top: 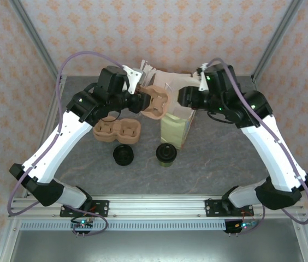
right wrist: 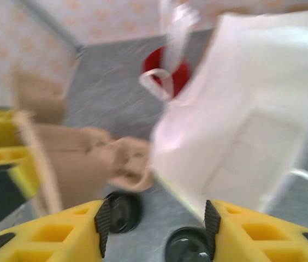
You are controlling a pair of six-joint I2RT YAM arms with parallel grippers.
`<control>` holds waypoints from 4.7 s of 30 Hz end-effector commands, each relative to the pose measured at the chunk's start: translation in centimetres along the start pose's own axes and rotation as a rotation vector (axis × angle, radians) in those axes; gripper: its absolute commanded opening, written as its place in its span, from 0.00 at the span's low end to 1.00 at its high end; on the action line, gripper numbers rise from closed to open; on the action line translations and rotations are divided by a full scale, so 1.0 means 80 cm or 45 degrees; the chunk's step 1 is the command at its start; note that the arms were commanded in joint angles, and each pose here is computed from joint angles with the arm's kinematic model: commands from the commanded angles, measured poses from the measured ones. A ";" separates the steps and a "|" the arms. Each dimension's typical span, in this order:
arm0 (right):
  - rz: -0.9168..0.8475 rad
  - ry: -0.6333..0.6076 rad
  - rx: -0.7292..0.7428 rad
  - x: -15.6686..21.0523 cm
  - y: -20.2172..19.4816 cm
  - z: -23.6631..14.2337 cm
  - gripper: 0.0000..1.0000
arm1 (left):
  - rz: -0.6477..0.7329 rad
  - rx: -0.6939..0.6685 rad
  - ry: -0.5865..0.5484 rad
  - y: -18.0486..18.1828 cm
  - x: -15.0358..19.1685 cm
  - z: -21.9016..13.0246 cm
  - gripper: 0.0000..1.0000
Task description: Pack the takeout coffee
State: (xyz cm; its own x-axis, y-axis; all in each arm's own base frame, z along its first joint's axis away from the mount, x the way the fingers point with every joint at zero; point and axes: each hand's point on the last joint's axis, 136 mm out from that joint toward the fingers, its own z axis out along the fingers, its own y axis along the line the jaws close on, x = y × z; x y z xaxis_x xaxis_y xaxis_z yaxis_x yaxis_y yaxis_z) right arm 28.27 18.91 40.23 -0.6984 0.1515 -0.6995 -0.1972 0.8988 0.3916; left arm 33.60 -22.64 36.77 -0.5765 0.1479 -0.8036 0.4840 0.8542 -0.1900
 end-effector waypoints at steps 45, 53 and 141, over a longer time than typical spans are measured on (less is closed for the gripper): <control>0.123 0.018 0.583 0.000 -0.151 0.049 0.00 | 0.051 0.445 -0.228 -0.148 -0.117 -0.043 0.46; 0.013 0.051 0.568 0.019 -0.172 -0.007 0.00 | 0.062 0.591 -0.219 -0.185 -0.119 -0.028 0.46; -0.324 0.146 0.073 0.077 -0.118 -0.042 0.00 | 0.633 0.808 0.420 -0.209 0.074 0.177 0.45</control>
State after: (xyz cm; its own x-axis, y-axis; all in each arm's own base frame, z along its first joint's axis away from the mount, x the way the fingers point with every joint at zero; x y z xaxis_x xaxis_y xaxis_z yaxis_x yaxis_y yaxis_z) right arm 23.84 9.98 33.24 -0.7212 -0.1224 -0.6818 -0.3244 0.9293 0.1763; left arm 30.73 -42.73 28.28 -0.3367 0.6309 -0.6990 0.9413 0.2058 -0.2677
